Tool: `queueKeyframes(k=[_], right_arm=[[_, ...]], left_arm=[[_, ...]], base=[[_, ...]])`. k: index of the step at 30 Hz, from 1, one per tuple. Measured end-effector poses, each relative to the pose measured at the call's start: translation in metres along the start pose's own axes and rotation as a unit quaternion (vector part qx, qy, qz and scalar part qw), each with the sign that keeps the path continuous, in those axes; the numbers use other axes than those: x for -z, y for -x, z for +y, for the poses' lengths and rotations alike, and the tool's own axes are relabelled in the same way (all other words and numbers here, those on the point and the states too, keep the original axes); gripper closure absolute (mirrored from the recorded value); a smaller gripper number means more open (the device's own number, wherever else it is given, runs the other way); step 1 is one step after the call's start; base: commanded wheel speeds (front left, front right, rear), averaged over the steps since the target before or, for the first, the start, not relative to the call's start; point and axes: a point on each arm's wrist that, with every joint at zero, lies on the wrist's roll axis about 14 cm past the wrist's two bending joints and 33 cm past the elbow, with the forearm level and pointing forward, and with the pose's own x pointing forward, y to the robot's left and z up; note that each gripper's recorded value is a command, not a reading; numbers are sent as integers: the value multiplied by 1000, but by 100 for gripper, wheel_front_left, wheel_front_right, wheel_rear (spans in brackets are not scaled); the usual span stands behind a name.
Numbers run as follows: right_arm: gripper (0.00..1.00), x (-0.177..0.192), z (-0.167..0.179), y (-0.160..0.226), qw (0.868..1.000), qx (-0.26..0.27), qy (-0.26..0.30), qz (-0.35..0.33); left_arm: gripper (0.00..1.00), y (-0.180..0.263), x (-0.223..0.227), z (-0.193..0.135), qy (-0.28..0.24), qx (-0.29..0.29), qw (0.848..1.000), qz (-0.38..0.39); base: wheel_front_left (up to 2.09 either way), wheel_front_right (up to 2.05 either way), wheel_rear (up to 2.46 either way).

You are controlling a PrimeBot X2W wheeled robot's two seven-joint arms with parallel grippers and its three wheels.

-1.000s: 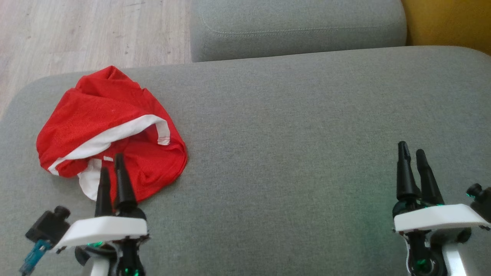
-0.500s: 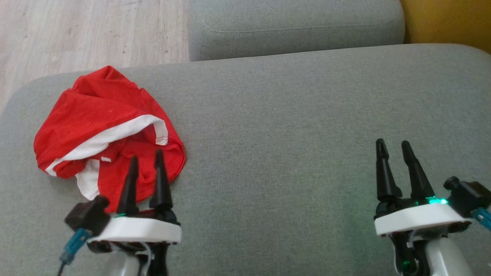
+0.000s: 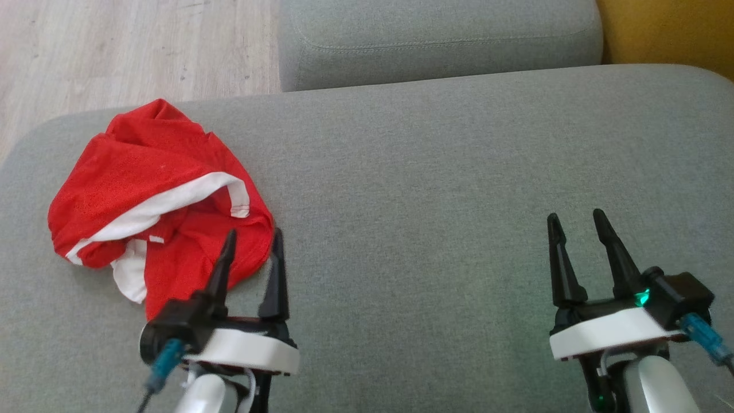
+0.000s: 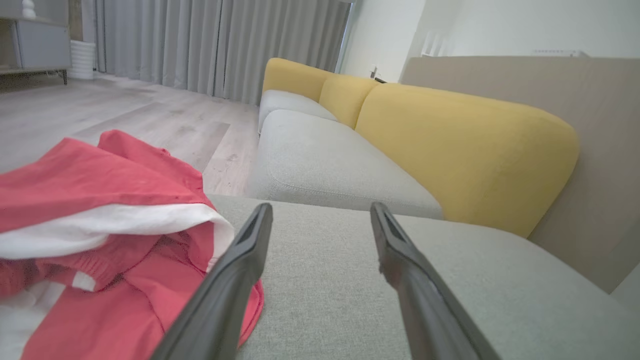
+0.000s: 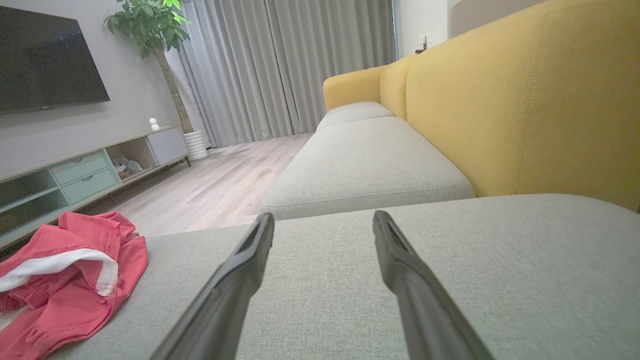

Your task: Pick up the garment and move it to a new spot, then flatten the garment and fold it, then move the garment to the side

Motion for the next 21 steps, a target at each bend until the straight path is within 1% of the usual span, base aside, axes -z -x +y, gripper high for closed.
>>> queueKeyframes(k=[6,13,18,21], right_arm=[[0,-2,2,0,999,-8,47,-4],[0,-4,8,0,993,-22,114,-9],[0,-4,16,-1,988,-39,151,-14],[0,-7,18,-2,986,-42,158,-20]], left_arm=[[0,-1,9,-8,-82,19,996,9],[0,0,18,-15,-166,36,985,11],[0,-1,15,-21,-177,43,983,-2],[0,-2,13,-22,-167,42,985,-5]], base=[[0,0,0],[0,0,0],[0,0,0],[0,0,0]])
